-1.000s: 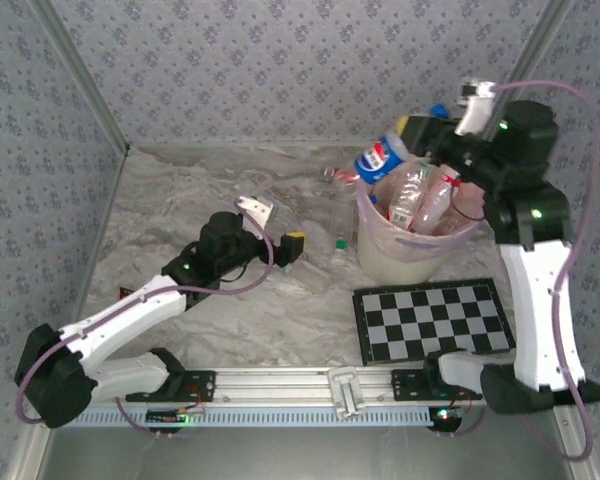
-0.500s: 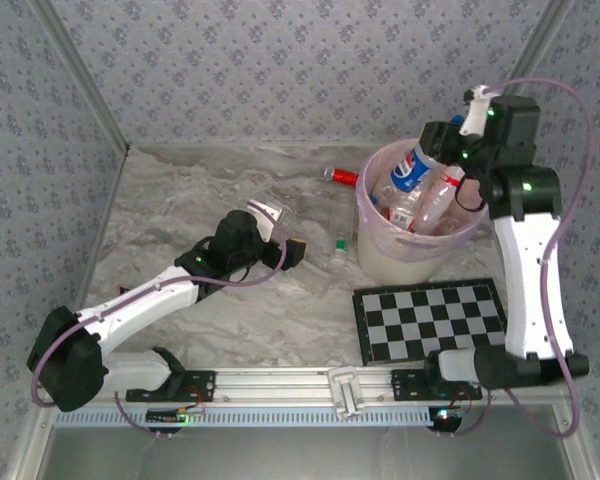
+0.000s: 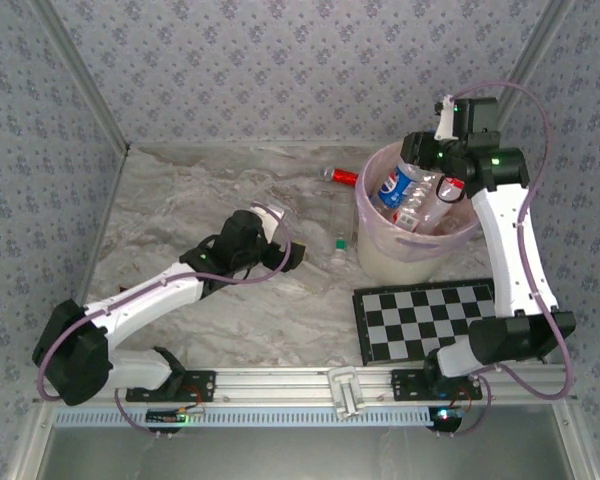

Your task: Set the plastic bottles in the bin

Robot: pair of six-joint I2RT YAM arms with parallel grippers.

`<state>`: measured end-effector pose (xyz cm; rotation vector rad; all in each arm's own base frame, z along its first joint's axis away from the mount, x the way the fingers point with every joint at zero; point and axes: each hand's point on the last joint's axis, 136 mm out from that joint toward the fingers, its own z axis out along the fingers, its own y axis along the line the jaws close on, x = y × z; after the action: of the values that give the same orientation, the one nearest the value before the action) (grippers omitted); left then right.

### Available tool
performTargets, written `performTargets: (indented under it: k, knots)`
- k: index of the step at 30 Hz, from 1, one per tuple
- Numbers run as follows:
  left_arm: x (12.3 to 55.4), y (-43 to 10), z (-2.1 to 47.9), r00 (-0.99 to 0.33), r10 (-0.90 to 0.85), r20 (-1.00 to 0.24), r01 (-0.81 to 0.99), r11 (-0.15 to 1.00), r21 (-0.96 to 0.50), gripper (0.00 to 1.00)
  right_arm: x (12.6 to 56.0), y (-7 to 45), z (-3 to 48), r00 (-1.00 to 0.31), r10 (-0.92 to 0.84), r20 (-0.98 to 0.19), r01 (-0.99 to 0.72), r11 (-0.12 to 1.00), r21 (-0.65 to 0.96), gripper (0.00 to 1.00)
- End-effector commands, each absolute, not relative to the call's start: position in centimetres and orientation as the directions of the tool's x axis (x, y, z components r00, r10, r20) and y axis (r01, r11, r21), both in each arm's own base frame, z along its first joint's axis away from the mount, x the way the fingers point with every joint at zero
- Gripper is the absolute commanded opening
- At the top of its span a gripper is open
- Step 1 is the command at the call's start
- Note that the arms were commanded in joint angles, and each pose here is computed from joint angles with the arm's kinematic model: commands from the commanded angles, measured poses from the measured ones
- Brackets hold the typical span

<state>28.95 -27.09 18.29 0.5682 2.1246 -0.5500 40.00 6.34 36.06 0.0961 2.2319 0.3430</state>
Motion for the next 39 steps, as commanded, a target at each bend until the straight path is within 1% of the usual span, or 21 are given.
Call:
performTargets:
  k: [1, 5, 11, 13, 14, 16, 19, 23, 24, 28, 32, 35, 39]
  knots:
    - [29.3, -27.5, 19.8, -0.517, 0.195, -0.834, 0.583, 0.794, -0.176, 0.96, 40.2, 6.0, 30.4, -0.747, 0.196, -0.635, 0.025, 0.963, 0.268, 0.12]
    - [29.3, -27.4, 19.6, -0.519, 0.199, -0.831, 0.582, 0.795, -0.173, 0.96, 41.2, 5.7, 28.3, -0.768, 0.213, -0.604, 0.059, 0.963, 0.264, 0.13]
    - [29.4, -27.4, 19.4, -0.521, 0.203, -0.829, 0.580, 0.796, -0.170, 0.96, 42.2, 4.9, 26.3, -0.780, 0.225, -0.584, 0.098, 0.965, 0.242, 0.24]
    - [29.4, -27.4, 19.3, -0.522, 0.205, -0.828, 0.581, 0.796, -0.169, 0.96, 42.4, 4.7, 26.6, -0.776, 0.225, -0.589, 0.097, 0.966, 0.241, 0.33]
    - [29.4, -27.4, 19.3, -0.521, 0.207, -0.828, 0.582, 0.796, -0.167, 0.96, 42.5, 4.6, 27.1, -0.772, 0.221, -0.596, 0.093, 0.967, 0.238, 0.39]
    - [29.5, -27.5, 19.1, -0.524, 0.210, -0.825, 0.581, 0.796, -0.167, 0.97, 42.4, 4.9, 28.5, -0.761, 0.202, -0.617, 0.062, 0.969, 0.240, 0.46]
    - [29.6, -27.8, 18.9, -0.531, 0.213, -0.820, 0.584, 0.793, -0.173, 0.97, 41.5, 4.6, 31.4, -0.735, 0.176, -0.655, 0.036, 0.975, 0.221, 0.56]
    - [29.7, -28.1, 18.9, -0.536, 0.210, -0.818, 0.586, 0.789, -0.182, 0.96, 40.1, 3.3, 34.9, -0.686, 0.161, -0.710, 0.039, 0.982, 0.185, 0.77]
    - [29.7, -28.2, 18.8, -0.537, 0.211, -0.817, 0.588, 0.788, -0.183, 0.96, 39.6, 3.0, 35.6, -0.676, 0.151, -0.721, 0.039, 0.985, 0.169, 0.80]
    - [29.9, -28.5, 18.8, -0.537, 0.214, -0.816, 0.592, 0.785, -0.184, 0.97, 38.0, 1.6, 37.4, -0.655, 0.130, -0.745, 0.065, 0.991, 0.115, 0.81]
    - [30.0, -28.7, 18.9, -0.536, 0.216, -0.816, 0.597, 0.781, -0.186, 0.97, 36.4, 1.3, 38.8, -0.629, 0.121, -0.768, 0.068, 0.993, 0.101, 0.75]
    - [30.2, -29.2, 19.0, -0.540, 0.209, -0.815, 0.598, 0.777, -0.198, 0.97, 35.4, 2.0, 39.3, -0.616, 0.128, -0.777, 0.041, 0.991, 0.131, 0.64]
    - [30.7, -30.5, 18.9, -0.555, 0.185, -0.811, 0.604, 0.760, -0.239, 0.97, 33.8, 2.2, 37.6, -0.642, 0.142, -0.753, 0.053, 0.989, 0.142, 0.49]
